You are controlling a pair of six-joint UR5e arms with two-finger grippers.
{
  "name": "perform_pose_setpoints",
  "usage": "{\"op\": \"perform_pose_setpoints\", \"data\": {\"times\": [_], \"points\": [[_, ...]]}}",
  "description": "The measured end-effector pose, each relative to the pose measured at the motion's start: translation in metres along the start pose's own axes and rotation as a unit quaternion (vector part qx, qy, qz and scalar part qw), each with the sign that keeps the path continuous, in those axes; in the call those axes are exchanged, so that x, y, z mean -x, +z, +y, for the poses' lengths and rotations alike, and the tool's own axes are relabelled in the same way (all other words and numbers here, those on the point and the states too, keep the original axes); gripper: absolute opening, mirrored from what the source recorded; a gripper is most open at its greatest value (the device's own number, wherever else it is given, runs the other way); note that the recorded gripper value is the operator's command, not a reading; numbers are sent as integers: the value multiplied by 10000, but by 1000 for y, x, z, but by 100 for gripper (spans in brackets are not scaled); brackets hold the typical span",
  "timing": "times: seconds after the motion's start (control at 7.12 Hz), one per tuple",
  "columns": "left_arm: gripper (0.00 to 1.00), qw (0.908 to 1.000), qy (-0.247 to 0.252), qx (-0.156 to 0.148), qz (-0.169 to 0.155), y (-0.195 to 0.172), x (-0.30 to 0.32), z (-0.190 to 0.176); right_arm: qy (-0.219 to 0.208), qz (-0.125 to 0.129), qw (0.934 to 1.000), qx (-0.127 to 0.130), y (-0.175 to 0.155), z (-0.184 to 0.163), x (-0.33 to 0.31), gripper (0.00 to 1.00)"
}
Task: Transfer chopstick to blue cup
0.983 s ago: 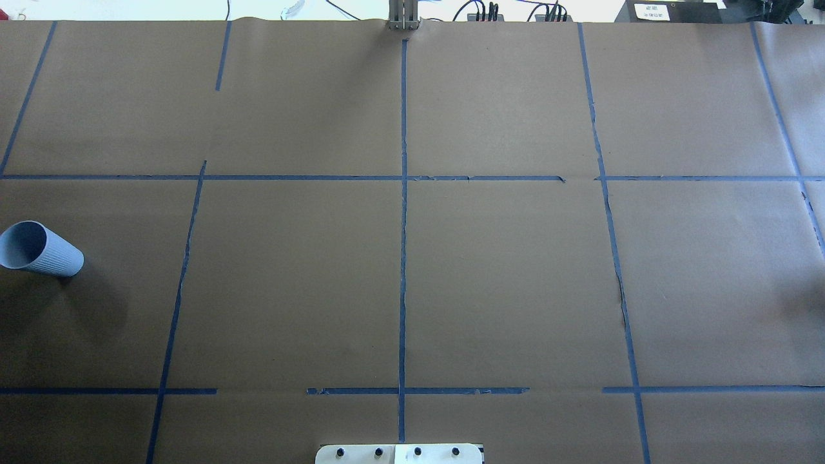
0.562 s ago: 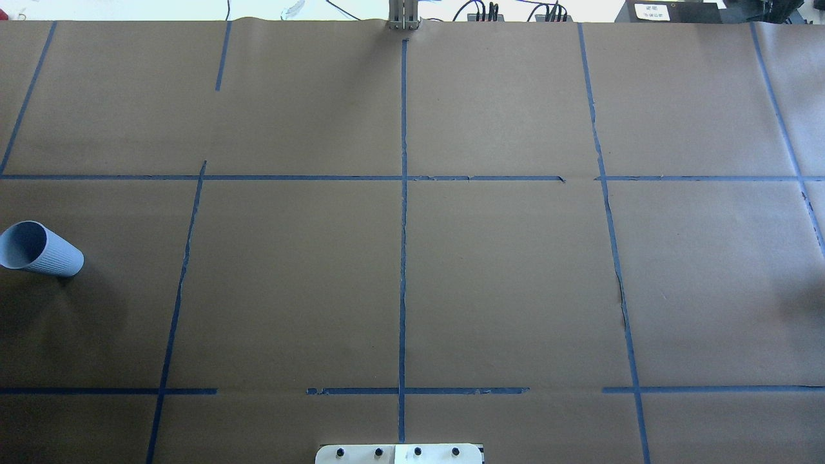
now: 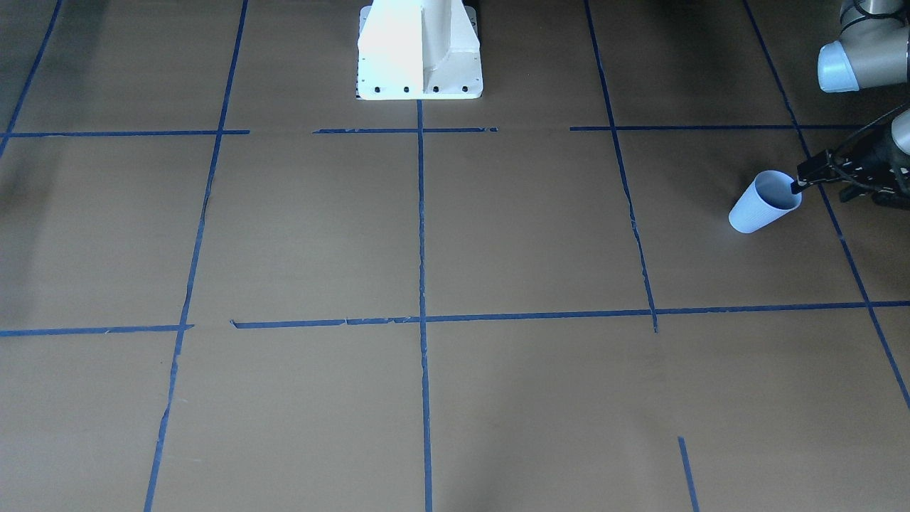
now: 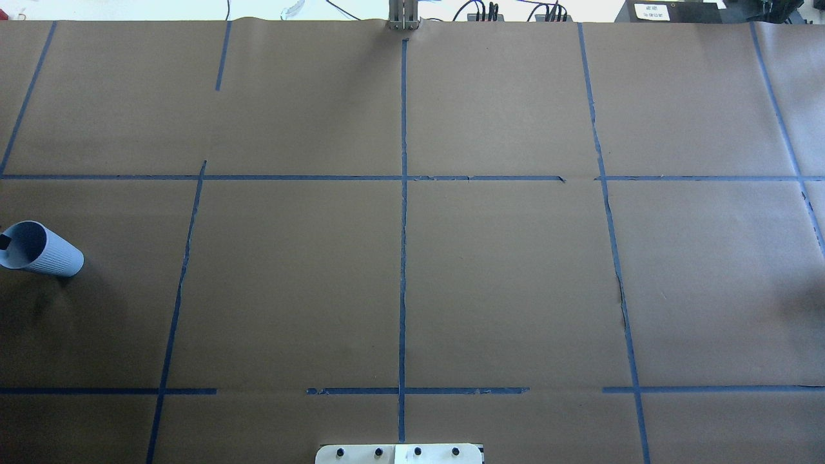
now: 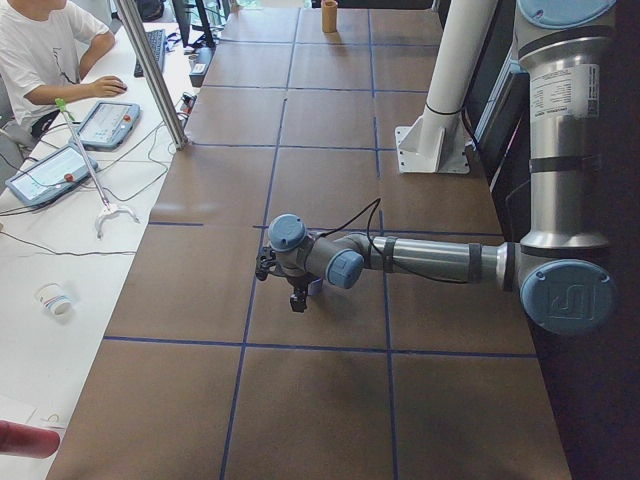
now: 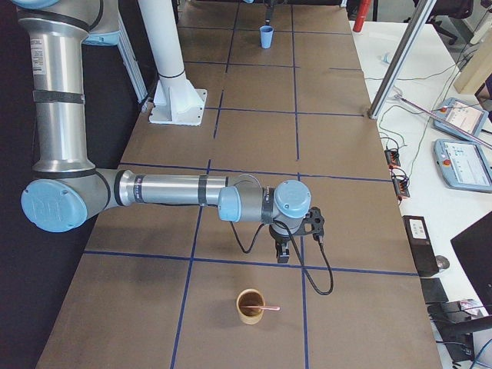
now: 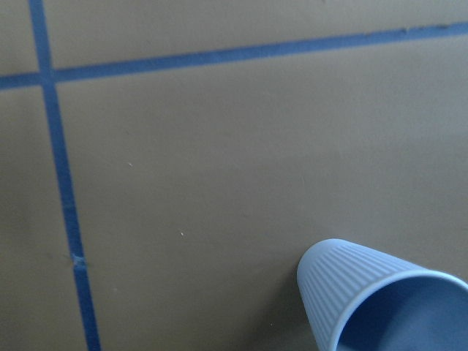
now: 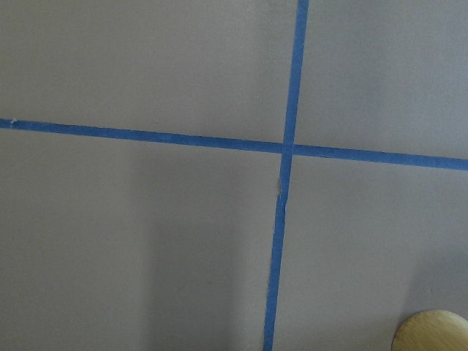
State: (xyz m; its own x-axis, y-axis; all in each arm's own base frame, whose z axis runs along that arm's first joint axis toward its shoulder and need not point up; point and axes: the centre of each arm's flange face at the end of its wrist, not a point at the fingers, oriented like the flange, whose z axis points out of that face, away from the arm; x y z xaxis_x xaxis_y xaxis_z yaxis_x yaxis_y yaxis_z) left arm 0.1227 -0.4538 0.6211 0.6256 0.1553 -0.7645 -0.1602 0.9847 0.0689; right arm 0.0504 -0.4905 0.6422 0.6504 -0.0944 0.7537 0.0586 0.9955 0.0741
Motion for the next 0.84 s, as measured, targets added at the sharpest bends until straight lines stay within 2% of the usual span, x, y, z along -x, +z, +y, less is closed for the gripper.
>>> {"op": "perform_pose_setpoints", "data": {"times": [0.28, 0.42, 0.7, 0.84], "points": [[6, 9999, 95, 129, 33, 14, -14, -4, 8, -1, 10000, 8, 1, 1, -1, 100], [0, 9997, 148, 171, 55, 19, -23, -7, 12, -1, 10000, 11, 1, 1, -1, 100], [0, 9997, 84, 169, 127, 20, -42, -15, 17, -1, 10000, 15, 2, 2, -2, 100], [0, 9995, -138, 5, 301, 3, -71, -27, 19, -1, 10000, 15, 2, 2, -2, 100]]}}
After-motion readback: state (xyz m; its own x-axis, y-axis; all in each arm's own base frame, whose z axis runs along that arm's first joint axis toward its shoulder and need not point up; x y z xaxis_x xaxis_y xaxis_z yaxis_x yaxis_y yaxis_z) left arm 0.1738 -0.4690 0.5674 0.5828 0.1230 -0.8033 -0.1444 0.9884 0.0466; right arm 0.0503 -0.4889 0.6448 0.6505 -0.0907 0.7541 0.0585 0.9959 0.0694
